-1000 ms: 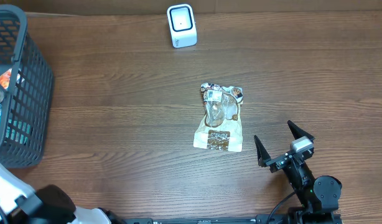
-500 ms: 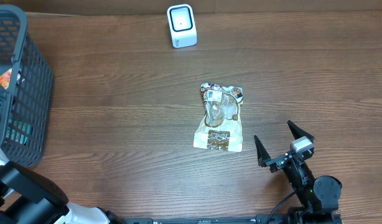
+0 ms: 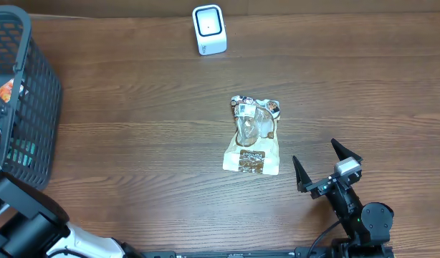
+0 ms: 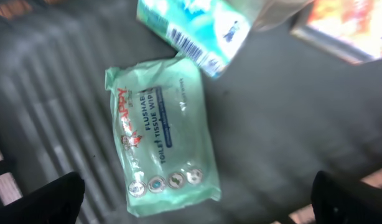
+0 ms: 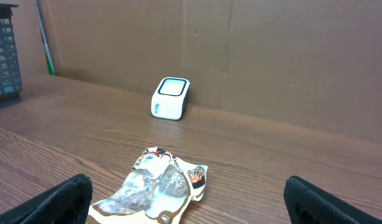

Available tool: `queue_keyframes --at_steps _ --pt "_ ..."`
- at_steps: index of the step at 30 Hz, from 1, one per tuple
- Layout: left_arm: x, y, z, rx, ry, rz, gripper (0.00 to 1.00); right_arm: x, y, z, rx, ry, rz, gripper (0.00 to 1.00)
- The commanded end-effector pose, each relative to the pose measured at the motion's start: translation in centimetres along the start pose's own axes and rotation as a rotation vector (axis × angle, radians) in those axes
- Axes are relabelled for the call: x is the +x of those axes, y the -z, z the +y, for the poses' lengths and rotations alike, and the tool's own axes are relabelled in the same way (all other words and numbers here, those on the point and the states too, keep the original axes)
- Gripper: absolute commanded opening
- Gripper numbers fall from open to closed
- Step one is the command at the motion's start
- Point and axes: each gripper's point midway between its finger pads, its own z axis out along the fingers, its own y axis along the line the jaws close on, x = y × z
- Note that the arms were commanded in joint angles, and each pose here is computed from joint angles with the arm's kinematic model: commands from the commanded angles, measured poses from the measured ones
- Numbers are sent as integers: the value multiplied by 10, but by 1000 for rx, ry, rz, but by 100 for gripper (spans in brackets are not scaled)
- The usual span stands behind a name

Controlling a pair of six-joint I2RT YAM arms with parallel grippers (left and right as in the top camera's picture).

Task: Scan the item barcode
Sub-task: 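Reach the left gripper into the basket and grasp the green wipes pack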

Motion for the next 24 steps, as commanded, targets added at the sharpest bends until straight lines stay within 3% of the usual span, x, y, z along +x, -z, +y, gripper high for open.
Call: queue_keyframes --at_steps 1,11,14,16,21,24 --pt "5 -17 10 -32 -18 32 100 2 0 1 -4 -5 -6 100" --pt "20 -60 29 -125 -65 100 100 2 0 1 -4 -5 -6 100" --pt "26 -71 32 -135 -65 125 94 2 0 1 -5 -5 -6 100" --pt "27 -73 33 -142 -66 129 82 2 0 1 -4 -5 -6 100" --pt "26 -73 33 -142 -66 121 41 2 0 1 -4 -4 -7 100" --pt "28 -72 32 -137 -65 131 32 2 0 1 -4 -5 -6 100"
